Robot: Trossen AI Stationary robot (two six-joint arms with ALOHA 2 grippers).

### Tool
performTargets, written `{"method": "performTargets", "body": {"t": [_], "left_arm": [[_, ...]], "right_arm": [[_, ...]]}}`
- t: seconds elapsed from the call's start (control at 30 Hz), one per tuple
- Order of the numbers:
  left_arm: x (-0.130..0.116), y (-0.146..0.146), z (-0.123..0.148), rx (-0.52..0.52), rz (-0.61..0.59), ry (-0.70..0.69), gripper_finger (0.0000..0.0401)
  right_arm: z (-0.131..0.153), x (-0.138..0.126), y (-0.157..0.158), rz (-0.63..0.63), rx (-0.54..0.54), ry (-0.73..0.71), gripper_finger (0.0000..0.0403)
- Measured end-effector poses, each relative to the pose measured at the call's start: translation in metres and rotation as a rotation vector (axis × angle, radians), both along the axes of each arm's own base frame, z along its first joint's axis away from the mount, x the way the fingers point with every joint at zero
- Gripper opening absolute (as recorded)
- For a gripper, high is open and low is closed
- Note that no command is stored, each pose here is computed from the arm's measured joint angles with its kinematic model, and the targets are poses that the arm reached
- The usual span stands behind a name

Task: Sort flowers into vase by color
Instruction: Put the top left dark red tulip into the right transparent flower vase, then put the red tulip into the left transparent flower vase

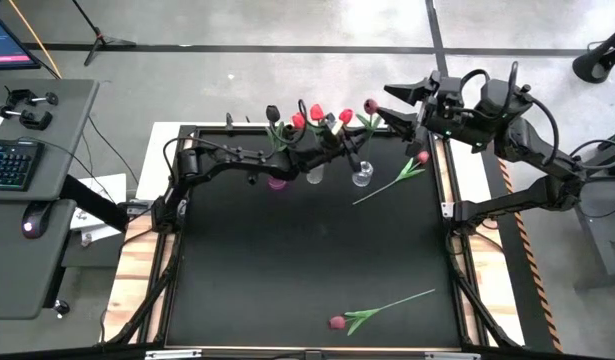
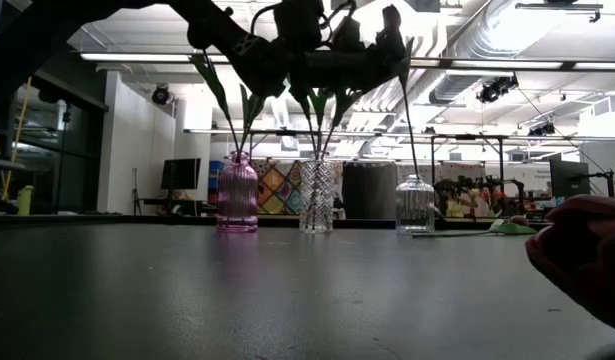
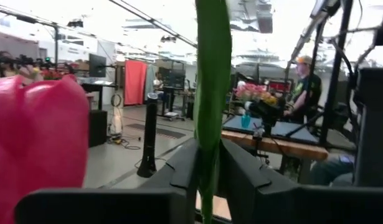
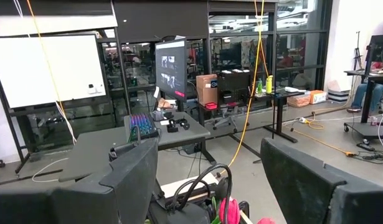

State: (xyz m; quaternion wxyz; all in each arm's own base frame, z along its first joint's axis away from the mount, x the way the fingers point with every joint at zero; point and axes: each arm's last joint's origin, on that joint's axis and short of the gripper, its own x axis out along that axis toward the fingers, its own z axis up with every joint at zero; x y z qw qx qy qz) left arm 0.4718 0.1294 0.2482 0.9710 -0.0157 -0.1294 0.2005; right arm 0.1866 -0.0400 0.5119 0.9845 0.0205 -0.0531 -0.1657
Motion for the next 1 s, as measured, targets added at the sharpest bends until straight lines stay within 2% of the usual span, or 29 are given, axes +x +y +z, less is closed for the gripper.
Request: {"method": "performTargets", "body": {"t": [0.17, 0.43, 0.67, 1.0], "left_arm": [[0.001, -0.001, -0.004, 0.005, -0.014, 0.046, 0.0096], [0.0, -0.002, 0.0, 0.005, -0.015, 0.043, 0.0161], [-0.011, -0.006, 0.035, 0.021, -0.024, -0.039, 0.019], [-0.034, -0.012, 0.085, 0.055, -0.031, -0.152, 0.0196]], "right_arm": [[0.0, 0.0, 0.0, 0.0, 0.0, 0.0, 0.0271], [0.0, 0.0, 0.0, 0.0, 0.0, -0.001, 0.0271], [0.002, -0.001, 0.0, -0.002, -0.021, -0.016, 0.0271], [0.004, -0.001, 0.0, -0.003, -0.032, -0.029, 0.0271]]}}
